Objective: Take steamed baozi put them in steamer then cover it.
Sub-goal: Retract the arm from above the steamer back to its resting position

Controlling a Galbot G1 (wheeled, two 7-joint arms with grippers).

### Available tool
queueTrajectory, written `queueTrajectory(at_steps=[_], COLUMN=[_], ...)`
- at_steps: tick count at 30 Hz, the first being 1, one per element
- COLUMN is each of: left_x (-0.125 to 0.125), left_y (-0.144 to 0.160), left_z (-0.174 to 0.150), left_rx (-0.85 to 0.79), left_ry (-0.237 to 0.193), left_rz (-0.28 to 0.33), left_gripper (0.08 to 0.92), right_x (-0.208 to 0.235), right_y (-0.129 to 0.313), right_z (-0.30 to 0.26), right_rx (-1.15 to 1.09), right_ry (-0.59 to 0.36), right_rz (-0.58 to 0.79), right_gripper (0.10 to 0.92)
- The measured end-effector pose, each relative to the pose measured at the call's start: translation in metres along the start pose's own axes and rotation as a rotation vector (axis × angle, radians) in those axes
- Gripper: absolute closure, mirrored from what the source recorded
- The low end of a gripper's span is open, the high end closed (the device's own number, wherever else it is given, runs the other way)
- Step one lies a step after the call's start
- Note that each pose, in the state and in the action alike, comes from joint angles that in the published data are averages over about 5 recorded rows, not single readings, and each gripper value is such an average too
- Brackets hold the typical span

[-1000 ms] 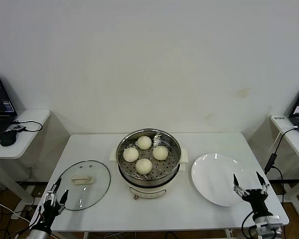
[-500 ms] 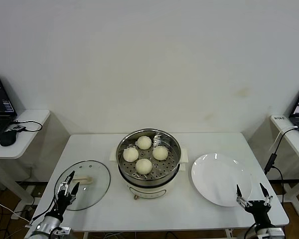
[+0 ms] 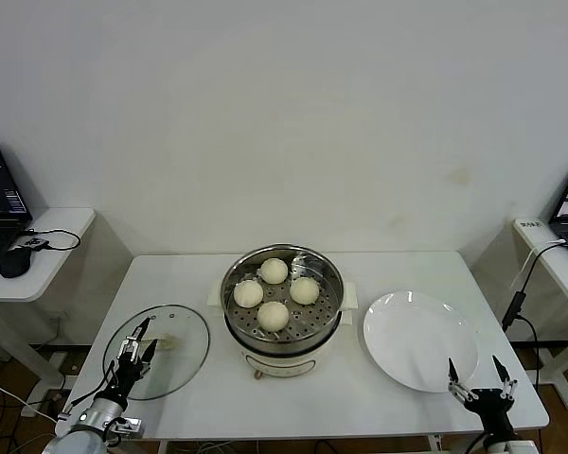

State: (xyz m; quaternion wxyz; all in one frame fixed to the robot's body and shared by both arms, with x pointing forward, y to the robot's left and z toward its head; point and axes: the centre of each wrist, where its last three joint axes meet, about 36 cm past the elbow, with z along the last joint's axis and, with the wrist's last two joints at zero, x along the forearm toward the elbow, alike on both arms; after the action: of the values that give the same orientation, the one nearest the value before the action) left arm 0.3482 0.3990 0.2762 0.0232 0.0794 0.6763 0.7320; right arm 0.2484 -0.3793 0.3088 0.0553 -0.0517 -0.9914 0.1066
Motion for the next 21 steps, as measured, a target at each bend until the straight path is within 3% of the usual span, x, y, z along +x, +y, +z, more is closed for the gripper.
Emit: queueTrajectory(at_steps=[21], left_x=[-0.018], left_y=[-0.005], left_z=[0.017], left_rx=[-0.024], left_ry=[0.034], left_rz=[0.038], left_gripper=[0.177], right_x=[0.006], right_y=[0.009], right_z=[0.009], right_rx=[-0.001], right_ry=[0.025], right_rz=[-0.018], right_gripper=[0.200])
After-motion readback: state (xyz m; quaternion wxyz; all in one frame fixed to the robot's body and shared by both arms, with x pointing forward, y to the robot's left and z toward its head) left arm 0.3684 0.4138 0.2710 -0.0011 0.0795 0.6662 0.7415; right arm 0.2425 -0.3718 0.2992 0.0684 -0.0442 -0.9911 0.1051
